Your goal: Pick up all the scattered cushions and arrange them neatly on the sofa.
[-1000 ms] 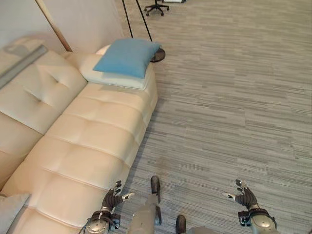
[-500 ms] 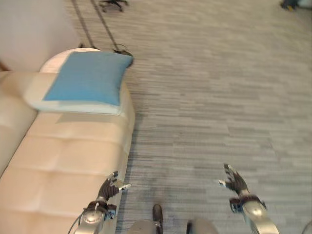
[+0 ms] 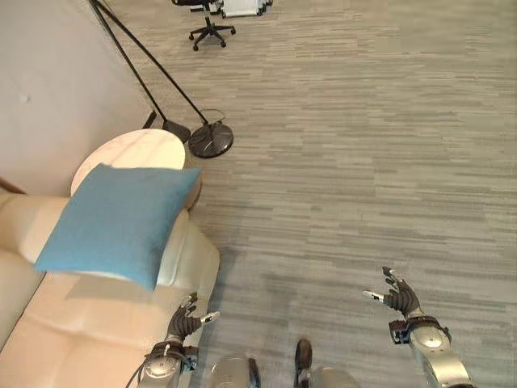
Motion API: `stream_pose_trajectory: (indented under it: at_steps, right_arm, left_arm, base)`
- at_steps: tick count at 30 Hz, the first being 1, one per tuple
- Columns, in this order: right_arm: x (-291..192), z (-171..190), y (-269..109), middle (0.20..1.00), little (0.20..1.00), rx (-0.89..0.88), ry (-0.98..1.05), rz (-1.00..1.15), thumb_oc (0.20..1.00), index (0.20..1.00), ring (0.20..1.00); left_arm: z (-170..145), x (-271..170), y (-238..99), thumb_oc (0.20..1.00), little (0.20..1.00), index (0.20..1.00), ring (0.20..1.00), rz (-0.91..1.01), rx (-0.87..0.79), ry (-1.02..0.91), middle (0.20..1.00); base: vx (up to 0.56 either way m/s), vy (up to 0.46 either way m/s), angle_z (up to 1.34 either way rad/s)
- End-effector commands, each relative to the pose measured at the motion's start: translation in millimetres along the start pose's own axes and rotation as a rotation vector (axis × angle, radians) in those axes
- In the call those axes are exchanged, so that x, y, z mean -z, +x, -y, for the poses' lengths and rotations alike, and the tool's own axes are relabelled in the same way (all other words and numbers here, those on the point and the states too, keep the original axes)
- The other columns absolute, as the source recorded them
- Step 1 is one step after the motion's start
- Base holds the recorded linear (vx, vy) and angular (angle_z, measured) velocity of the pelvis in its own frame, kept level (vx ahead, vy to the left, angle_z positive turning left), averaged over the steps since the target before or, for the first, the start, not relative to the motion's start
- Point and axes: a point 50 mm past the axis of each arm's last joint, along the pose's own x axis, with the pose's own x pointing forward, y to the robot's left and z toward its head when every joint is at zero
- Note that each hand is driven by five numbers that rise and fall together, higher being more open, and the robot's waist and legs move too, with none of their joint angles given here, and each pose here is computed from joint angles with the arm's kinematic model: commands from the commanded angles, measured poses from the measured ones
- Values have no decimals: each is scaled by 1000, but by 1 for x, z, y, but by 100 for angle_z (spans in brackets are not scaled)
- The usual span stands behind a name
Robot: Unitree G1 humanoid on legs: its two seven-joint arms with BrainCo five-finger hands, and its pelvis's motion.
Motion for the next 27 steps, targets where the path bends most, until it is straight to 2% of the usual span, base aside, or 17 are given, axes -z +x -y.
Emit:
stream_pose_trajectory:
  at_steps: [1, 9, 15, 21, 27]
  right_arm:
    - [-3, 16, -5, 1000, 1000, 48, -7, 39, 1000, 1000, 1000]
    - [13, 8, -13, 1000, 1000, 28, -1, -20, 1000, 1000, 1000]
    - [1, 0, -7, 1000, 1000, -17, -46, 14, 1000, 1000, 1000]
    - [6, -5, -8, 1000, 1000, -37, -14, 1, 1000, 1000, 1000]
    - [9, 3, -8, 1000, 1000, -4, 13, -4, 1000, 1000, 1000]
  left_arm:
    - [-11, -22, 5, 1000, 1000, 1000, 1000, 98, -36, 9, 1000]
    - [-23, 0, -1, 1000, 1000, 1000, 1000, 10, -103, -47, 1000]
    - [-30, 6, -3, 1000, 1000, 1000, 1000, -17, -122, -41, 1000]
    - [-25, 2, 3, 1000, 1000, 1000, 1000, -10, -97, -20, 1000]
    - [-21, 0, 7, 1000, 1000, 1000, 1000, -7, -68, 6, 1000]
  base:
    - [477, -43, -29]
    - [394, 86, 16]
    - [169, 236, 105]
    - [135, -22, 82]
    - [62, -77, 140]
